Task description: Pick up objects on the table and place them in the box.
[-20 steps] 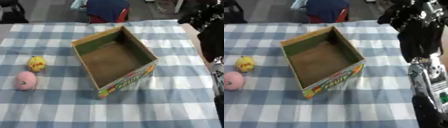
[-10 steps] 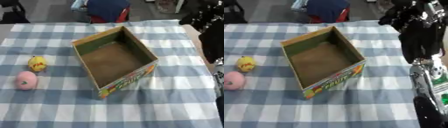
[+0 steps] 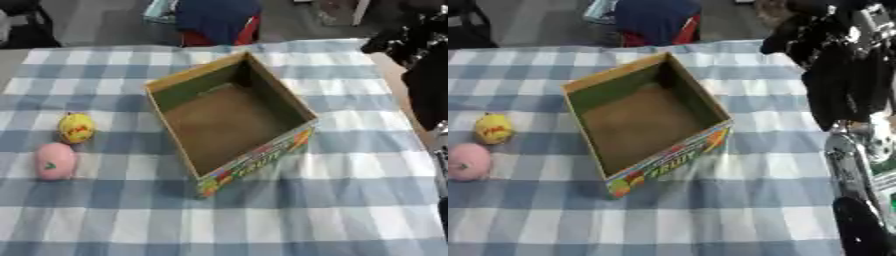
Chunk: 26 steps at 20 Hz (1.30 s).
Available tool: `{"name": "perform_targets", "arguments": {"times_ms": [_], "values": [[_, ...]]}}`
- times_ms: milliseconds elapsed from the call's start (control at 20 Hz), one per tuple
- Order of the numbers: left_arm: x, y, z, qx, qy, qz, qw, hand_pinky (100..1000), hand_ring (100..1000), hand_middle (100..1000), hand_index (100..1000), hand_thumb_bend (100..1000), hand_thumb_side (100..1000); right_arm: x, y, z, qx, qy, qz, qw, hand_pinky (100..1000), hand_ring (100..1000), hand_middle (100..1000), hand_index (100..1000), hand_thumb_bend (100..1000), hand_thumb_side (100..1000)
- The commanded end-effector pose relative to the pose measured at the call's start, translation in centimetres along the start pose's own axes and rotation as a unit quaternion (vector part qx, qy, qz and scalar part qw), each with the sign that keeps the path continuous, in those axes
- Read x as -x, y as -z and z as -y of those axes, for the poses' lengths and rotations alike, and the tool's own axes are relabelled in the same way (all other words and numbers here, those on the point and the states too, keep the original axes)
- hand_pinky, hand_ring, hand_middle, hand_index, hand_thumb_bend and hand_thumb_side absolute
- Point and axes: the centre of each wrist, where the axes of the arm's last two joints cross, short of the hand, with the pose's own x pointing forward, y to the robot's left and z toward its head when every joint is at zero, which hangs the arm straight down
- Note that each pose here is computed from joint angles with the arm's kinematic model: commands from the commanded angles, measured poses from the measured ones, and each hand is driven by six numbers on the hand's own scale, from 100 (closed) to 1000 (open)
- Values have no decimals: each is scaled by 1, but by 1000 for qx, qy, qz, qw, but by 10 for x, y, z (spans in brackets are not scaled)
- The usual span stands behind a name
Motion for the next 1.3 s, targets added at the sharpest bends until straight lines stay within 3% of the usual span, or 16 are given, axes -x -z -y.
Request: {"name": "perform_targets", "arguments": {"times_ms": [50,400,850,1300], "values": [[6,0,-10,20,10,-2,1000,557,832,806,977,857,662,-5,3,0,-8,-4,8,1000,606,561,525,721,100,1000],[-1,13,-11,49,6,19,999,564,838,815,987,856,644,-4,3,-1,-10,-4,6,1000,606,561,524,722,100,1000],[-14,24,-19,51,15,43,998,575,847,827,994,791,582,-4,2,0,-10,-4,5,1000,606,562,524,722,100,1000],[-29,32,-28,51,-13,101,993,567,846,810,977,891,567,-4,1,0,-11,-5,2,1000,607,562,524,722,100,1000]]}}
